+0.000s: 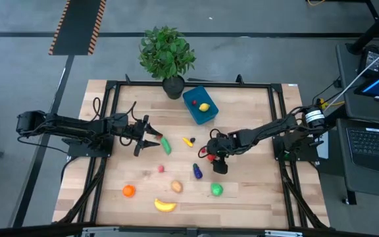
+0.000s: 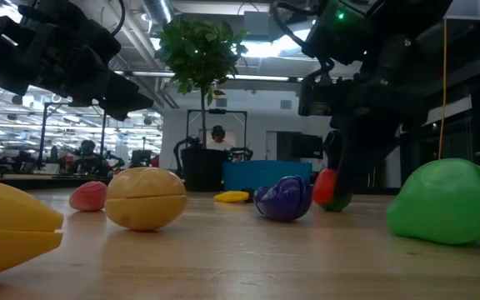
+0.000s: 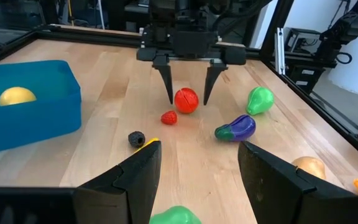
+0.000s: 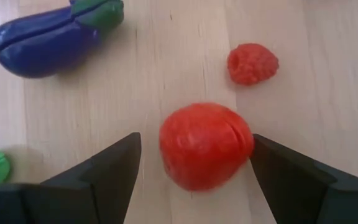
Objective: Pick and placing Produce into tupperware
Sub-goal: Put the right strawberry into the blue bin
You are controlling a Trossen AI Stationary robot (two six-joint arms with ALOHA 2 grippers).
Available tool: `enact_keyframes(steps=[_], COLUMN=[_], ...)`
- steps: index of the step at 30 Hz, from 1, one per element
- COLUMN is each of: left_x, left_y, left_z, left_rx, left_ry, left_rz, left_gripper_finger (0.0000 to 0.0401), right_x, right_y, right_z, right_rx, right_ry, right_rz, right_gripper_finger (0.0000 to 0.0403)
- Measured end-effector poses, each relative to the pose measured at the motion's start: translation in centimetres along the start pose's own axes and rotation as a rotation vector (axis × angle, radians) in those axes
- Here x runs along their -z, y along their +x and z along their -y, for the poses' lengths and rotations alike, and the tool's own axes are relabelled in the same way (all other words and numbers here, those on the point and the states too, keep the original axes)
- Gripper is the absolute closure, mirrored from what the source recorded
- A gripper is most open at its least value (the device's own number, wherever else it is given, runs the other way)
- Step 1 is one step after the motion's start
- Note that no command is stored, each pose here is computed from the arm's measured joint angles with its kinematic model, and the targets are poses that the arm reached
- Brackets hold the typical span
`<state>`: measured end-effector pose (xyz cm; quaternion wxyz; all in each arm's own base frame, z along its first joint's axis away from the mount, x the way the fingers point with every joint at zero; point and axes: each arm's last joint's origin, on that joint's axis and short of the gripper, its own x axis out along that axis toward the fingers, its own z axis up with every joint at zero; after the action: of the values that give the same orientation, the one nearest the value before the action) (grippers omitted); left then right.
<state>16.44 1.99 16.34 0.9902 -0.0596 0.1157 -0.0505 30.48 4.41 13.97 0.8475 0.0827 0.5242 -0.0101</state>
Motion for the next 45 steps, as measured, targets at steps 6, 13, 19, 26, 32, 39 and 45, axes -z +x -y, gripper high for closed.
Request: enact_keyframes(steps=[6, 13, 19, 26, 32, 39, 45], left_x=[0.02, 0.03, 0.03, 0.04, 0.04, 0.04, 0.04], left_y=[0.0, 0.0, 0.0, 0.0, 0.0, 0.0, 0.0], left_z=[0.0, 0.0, 0.0, 0.0, 0.0, 0.0, 0.0], left_rx=[0.0, 0.0, 0.0, 0.0, 0.0, 0.0, 0.0], left_ry=[-0.001, -0.001, -0.001, -0.001, -0.001, -0.001, -0.001], left_rz=[-0.002, -0.003, -0.003, -0.004, -0.004, -0.004, -0.004], left_gripper_finger=[0.0195, 0.0195, 0.0195, 0.0195, 0.0195, 0.0195, 0.0195], right_x=[0.05, 0.02, -0.07, -0.08, -0.05, 0.02, 0.01], right_y=[0.34, 0.34, 0.45, 0.48, 0.69, 0.81, 0.81], right_z=[0.02, 0.01, -0.01, -0.01, 0.04, 0.06, 0.07], right_rx=[0.001, 0.0, -0.001, 0.0, 0.002, 0.004, 0.004], right_ry=[-0.001, -0.005, -0.007, -0.012, -0.025, -0.025, -0.025], right_rz=[-0.004, -0.001, 0.009, 0.01, 0.007, 0.0, 0.002], right_gripper_finger=[0.0106, 0.0106, 0.0106, 0.0106, 0.0106, 0.0133, 0.0181])
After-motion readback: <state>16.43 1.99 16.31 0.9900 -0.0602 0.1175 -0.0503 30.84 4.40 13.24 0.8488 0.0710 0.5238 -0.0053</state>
